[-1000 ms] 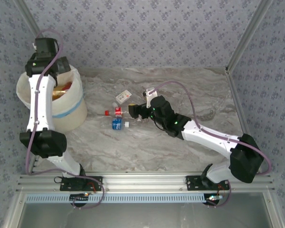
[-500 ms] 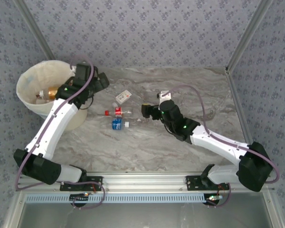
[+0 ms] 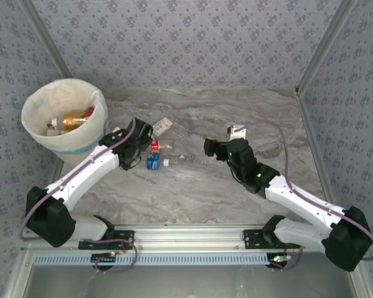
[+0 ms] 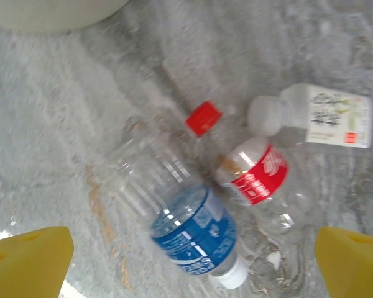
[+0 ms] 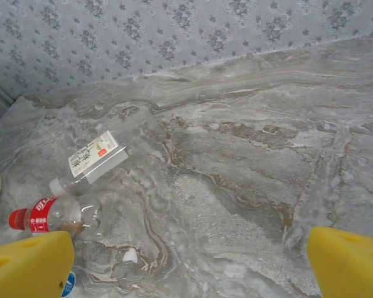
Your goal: Put the plastic bottles in the bin
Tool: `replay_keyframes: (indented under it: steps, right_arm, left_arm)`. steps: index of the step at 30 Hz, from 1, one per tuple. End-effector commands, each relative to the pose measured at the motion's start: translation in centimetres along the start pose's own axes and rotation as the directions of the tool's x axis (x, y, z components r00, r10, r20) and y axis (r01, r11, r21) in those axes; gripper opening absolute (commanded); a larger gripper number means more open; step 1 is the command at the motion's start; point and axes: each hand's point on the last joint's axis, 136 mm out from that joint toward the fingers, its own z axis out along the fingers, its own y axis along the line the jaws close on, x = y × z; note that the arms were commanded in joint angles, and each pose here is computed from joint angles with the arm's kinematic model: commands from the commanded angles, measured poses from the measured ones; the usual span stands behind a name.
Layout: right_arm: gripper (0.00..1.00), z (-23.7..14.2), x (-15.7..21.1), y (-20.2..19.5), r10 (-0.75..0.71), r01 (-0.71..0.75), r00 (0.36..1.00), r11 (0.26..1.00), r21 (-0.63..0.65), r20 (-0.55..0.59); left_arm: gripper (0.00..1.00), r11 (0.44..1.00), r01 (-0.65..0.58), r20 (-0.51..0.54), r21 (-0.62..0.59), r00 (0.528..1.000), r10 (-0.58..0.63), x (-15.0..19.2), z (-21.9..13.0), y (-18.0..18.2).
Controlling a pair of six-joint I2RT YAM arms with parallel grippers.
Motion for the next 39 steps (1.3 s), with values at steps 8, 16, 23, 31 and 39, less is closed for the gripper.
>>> replay_keyframes:
  steps: [8, 16, 23, 31, 39]
  right_arm:
    - [0.98, -0.2, -0.1, -0.8, 0.051, -0.051, 0.999, 0.999, 0.015, 0.005]
    - [0.98, -0.2, 0.2, -0.8, 0.055, -0.055, 0.998, 0.998, 0.011, -0.010]
    - [0.98, -0.3, 0.2, -0.8, 0.063, -0.063, 0.998, 0.998, 0.009, -0.011]
    - [0.97, -0.6, 0.4, -1.0, 0.069, -0.069, 0.997, 0.997, 0.016, -0.021]
    - [0.97, -0.6, 0.4, -1.3, 0.074, -0.074, 0.997, 0.997, 0.031, -0.013]
  left_arm:
    - [0.99, 0.980, 0.192, -0.052, -0.054, 0.980, -0.194, 4.2, 3.1, 1.0]
    - [1.00, 0.953, 0.273, -0.057, -0.132, 0.958, -0.282, 5.7, 6.0, 1.6]
    - [0.99, 0.933, 0.326, -0.134, -0.152, 0.929, -0.346, 7.6, 8.8, 0.9]
    - [0.73, 0.918, 0.333, -0.107, -0.213, 0.926, -0.361, 8.7, 11.2, 2.6]
    - [0.38, 0.985, 0.140, 0.020, -0.104, 0.990, -0.138, 5.4, 8.0, 2.4]
